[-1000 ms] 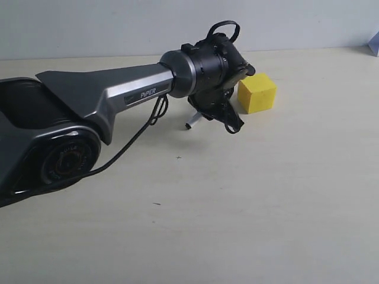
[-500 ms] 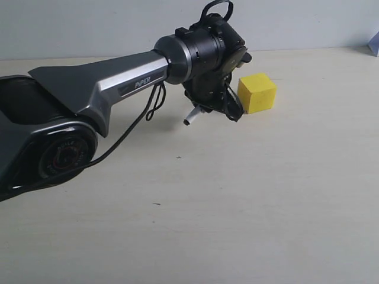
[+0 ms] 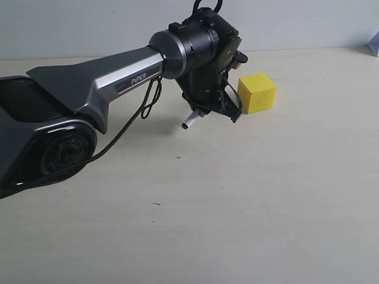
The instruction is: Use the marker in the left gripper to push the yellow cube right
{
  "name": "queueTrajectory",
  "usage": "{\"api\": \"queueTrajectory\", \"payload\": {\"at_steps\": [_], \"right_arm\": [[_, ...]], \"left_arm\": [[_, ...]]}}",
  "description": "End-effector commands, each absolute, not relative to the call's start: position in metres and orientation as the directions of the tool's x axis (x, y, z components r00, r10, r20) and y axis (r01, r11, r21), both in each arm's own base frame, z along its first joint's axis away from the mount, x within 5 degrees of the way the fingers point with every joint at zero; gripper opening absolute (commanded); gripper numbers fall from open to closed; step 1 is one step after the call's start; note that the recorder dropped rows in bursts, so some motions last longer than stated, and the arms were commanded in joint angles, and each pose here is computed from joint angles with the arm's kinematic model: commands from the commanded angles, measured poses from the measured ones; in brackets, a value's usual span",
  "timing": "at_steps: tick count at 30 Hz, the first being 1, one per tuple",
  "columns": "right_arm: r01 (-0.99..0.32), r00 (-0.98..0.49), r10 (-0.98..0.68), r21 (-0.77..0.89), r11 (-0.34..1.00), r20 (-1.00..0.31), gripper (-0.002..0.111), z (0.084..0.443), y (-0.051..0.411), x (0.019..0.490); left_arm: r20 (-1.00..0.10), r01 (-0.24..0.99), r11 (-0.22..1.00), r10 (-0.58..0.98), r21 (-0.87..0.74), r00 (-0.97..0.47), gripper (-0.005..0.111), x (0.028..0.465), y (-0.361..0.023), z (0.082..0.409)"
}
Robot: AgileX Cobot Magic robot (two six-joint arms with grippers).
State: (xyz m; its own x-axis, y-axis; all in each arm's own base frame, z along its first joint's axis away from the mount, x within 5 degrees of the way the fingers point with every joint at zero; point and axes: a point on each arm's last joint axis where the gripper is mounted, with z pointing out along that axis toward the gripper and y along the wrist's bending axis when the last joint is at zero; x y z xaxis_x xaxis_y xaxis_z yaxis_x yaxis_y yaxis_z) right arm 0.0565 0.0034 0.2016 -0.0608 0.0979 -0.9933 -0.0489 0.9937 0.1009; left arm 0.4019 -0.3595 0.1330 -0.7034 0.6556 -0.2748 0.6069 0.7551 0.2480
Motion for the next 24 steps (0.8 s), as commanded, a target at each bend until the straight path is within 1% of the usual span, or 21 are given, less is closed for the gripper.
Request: {"api": "queueTrajectory", "payload": {"at_steps": [1, 4, 7, 12, 21, 24], "right_arm": [[-0.050, -0.052, 0.097, 0.099, 0.994, -0.994, 0.000, 0.201, 0.003, 0.056], [-0.050, -0.052, 0.097, 0.099, 0.994, -0.994, 0.000, 0.201, 0.003, 0.056], [-0.050, -0.052, 0.097, 0.099, 0.994, -0.994, 0.000, 0.201, 0.003, 0.056], [-0.050, -0.052, 0.097, 0.099, 0.994, -0.994, 0.000, 0.201, 0.003, 0.056], [-0.050, -0.052, 0.097, 0.099, 0.994, -0.994, 0.000, 0.201, 0.003, 0.056], [-0.050, -0.052, 0.097, 0.099, 0.994, -0.994, 0.000, 0.201, 0.003, 0.056]], "left_arm": [[-0.237, 0.614, 0.752, 0.659, 0.242, -0.714, 0.000, 0.399, -0.358, 0.134], [-0.231, 0.624, 0.744, 0.668, 0.239, -0.708, 0.000, 0.399, -0.361, 0.126], [-0.253, 0.629, 0.751, 0.660, 0.200, -0.708, 0.000, 0.400, -0.368, 0.123], [-0.285, 0.626, 0.755, 0.654, 0.195, -0.700, 0.000, 0.405, -0.370, 0.128], [-0.280, 0.640, 0.742, 0.669, 0.201, -0.688, 0.000, 0.405, -0.370, 0.127], [-0.271, 0.675, 0.706, 0.707, 0.216, -0.653, 0.000, 0.400, -0.375, 0.127]]}}
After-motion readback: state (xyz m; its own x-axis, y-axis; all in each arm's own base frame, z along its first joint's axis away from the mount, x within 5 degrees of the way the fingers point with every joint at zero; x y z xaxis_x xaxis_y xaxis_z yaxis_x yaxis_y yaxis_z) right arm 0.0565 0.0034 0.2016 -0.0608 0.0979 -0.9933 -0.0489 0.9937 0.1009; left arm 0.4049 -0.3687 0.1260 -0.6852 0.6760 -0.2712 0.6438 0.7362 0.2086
